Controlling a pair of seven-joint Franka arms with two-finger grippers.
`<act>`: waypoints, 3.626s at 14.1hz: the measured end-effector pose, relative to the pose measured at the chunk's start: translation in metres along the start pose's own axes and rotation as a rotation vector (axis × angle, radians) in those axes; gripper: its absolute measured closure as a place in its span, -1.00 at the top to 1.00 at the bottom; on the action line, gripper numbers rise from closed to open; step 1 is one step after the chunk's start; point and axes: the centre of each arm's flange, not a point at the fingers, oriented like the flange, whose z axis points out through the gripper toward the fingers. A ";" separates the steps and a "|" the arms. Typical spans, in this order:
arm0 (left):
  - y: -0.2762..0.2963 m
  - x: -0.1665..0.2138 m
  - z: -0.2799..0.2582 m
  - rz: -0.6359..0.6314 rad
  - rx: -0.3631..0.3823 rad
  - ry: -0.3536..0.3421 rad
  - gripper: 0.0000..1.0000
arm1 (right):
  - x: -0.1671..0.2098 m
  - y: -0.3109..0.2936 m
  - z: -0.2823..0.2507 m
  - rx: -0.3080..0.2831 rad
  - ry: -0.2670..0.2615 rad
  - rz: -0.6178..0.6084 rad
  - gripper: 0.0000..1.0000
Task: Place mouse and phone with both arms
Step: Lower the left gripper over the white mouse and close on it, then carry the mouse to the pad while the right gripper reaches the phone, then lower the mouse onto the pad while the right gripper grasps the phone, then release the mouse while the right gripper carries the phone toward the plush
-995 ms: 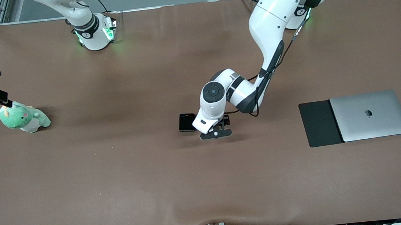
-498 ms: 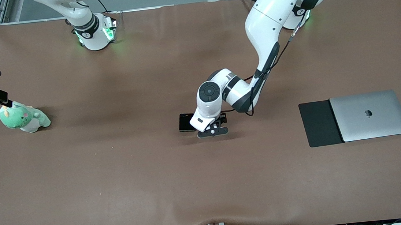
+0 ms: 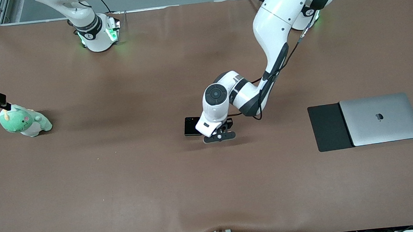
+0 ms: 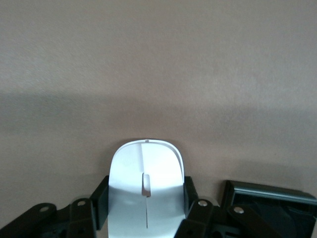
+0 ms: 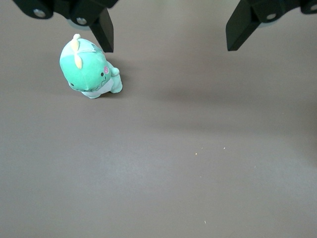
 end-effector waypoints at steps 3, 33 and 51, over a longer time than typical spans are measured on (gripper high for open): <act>-0.010 0.015 -0.020 -0.022 0.000 0.013 0.21 | 0.004 -0.012 0.002 0.002 -0.003 -0.022 1.00; -0.480 0.126 -0.053 0.111 -0.018 -0.039 0.21 | 0.044 -0.529 0.392 0.038 0.115 0.159 1.00; -0.454 0.134 -0.070 0.149 -0.035 0.077 1.00 | 0.073 -0.492 0.377 -0.046 0.096 0.183 0.61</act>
